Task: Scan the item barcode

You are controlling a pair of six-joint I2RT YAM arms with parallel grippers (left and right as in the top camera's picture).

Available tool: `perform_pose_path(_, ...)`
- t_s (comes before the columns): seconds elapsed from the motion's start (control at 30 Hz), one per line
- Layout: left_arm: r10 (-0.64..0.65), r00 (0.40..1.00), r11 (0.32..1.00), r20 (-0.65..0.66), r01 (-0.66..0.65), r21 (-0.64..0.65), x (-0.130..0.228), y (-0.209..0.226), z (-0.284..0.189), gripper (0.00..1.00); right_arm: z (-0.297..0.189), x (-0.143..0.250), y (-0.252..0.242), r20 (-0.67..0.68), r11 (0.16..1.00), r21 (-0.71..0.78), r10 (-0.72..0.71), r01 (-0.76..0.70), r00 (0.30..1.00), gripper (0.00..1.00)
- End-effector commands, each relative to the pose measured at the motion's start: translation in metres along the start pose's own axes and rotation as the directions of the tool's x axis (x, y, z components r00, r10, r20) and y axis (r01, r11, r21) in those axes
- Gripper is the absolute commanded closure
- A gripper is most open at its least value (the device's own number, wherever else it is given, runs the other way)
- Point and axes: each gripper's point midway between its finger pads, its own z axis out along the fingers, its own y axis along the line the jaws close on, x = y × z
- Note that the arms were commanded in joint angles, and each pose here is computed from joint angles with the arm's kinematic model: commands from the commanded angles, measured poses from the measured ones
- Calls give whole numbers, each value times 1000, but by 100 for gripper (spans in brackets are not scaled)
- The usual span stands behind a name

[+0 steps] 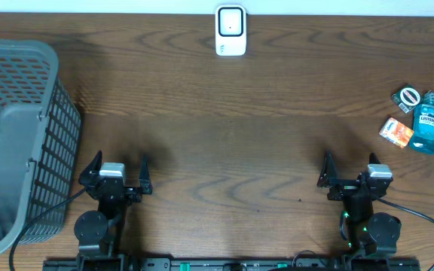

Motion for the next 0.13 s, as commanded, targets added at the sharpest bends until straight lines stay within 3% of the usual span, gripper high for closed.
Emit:
perform_pose_path(0.0,9,999,1000,-43,-9,1,15,-1,1,2,0,1,3,-1,1000,-8,-11,11,1000,1)
perform_pose_path(0.1,9,999,1000,-43,-9,1,16,-1,1,2,0,1,3,-1,1000,-8,-11,11,1000,1)
